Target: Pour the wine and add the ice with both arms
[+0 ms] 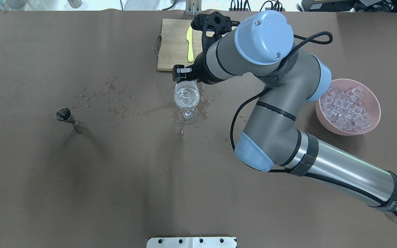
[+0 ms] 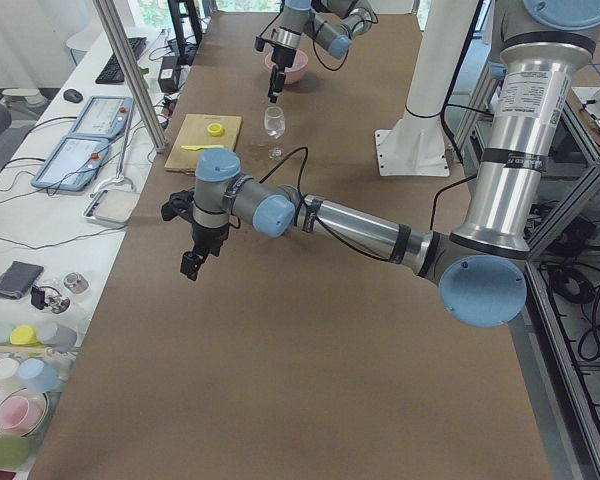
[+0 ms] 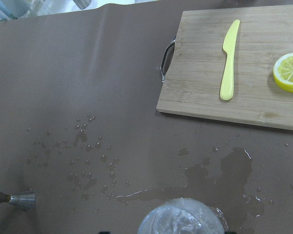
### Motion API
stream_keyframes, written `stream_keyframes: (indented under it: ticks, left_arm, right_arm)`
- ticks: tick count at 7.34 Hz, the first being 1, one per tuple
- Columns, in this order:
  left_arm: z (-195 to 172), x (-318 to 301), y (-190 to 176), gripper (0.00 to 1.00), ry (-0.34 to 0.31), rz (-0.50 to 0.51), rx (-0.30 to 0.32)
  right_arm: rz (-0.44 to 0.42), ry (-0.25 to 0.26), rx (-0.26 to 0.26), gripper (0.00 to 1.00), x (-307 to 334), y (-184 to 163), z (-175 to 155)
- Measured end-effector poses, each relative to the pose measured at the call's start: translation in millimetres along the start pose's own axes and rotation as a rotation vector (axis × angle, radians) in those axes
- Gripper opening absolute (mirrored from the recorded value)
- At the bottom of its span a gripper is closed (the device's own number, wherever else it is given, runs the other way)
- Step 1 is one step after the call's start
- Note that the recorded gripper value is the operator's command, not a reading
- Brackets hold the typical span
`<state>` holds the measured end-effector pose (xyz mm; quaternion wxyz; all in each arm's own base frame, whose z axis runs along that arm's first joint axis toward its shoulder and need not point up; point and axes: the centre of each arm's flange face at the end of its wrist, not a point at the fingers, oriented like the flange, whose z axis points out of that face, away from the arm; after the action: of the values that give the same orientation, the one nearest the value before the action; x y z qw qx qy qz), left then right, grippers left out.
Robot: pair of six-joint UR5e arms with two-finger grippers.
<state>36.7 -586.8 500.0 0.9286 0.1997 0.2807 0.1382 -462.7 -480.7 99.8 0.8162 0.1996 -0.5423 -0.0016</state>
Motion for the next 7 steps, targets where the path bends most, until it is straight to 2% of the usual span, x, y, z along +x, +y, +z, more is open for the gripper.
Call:
stream_keyframes:
  ticks: [2, 4, 7]
  left_arm:
    - [-4.7, -5.6, -0.3, 0.98, 0.0, -0.008, 0.008]
    - [-14.0, -14.6, 2.3, 0.98, -0.005, -0.016, 0.027]
    - [-31.4, -24.3, 17.4, 0.98, -0.044, -0.005, 0.069]
  right_arm:
    - [0.037, -0.022, -0.006, 1.0, 1.1, -8.7, -15.1]
    - [0.091, -0.06, -0.056, 1.0, 38.1, -46.7, -62.5]
    - [0.183, -0.049, -0.135, 1.0, 189.0, -110.4, -148.9]
